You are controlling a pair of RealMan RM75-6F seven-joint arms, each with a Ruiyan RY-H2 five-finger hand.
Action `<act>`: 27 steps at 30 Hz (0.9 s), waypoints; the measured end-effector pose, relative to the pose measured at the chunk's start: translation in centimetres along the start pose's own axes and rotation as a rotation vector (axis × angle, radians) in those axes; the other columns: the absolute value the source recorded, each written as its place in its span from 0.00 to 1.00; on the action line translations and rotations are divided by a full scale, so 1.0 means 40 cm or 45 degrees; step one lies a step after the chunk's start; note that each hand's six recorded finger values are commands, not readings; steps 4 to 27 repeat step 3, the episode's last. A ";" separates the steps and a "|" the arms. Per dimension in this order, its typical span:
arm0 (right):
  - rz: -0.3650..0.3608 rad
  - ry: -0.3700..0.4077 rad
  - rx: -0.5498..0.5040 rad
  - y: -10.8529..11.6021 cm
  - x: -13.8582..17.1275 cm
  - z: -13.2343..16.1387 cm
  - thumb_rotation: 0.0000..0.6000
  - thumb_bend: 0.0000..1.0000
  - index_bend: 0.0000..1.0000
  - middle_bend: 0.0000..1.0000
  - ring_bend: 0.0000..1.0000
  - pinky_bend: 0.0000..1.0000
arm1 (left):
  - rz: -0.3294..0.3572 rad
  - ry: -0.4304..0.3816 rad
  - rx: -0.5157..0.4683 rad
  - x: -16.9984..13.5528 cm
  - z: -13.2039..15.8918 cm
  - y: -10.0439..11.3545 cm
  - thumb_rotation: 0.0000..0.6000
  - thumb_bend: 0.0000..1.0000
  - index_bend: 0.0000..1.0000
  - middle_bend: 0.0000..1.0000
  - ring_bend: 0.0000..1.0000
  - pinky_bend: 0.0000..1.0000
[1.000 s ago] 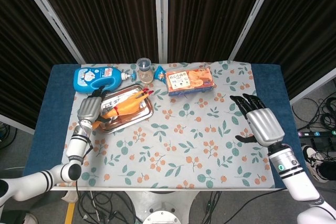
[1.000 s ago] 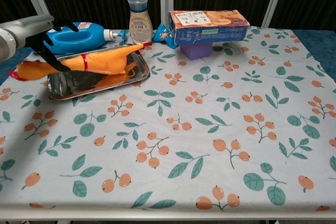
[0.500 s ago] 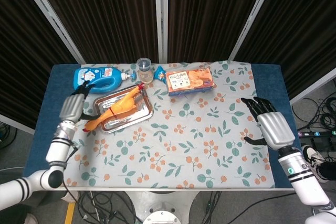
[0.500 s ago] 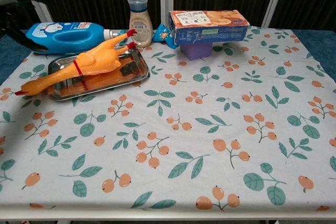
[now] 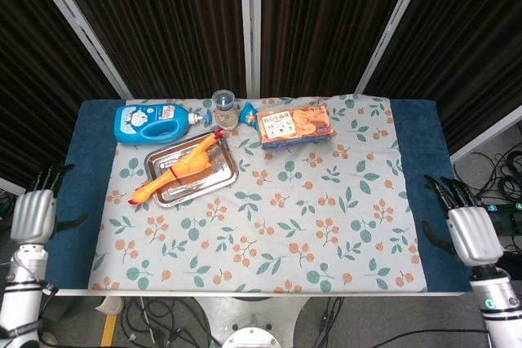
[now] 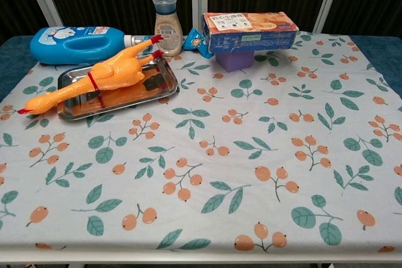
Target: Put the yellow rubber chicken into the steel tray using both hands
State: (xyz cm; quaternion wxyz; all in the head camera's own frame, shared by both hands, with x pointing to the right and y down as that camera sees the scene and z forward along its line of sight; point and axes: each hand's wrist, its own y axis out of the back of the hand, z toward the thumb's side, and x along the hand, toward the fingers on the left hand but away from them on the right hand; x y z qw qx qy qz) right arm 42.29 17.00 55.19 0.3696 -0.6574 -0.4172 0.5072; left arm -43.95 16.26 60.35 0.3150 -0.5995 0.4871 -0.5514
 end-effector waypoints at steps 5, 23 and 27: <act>-0.029 -0.043 -0.015 -0.019 0.049 -0.020 1.00 0.19 0.00 0.18 0.08 0.11 | 0.017 0.008 -0.005 -0.063 -0.014 0.006 1.00 0.12 0.22 0.19 0.12 0.22; -0.029 -0.043 -0.015 -0.019 0.049 -0.020 1.00 0.19 0.00 0.18 0.08 0.11 | 0.017 0.008 -0.005 -0.063 -0.014 0.006 1.00 0.12 0.22 0.19 0.12 0.22; -0.029 -0.043 -0.015 -0.019 0.049 -0.020 1.00 0.19 0.00 0.18 0.08 0.11 | 0.017 0.008 -0.005 -0.063 -0.014 0.006 1.00 0.12 0.22 0.19 0.12 0.22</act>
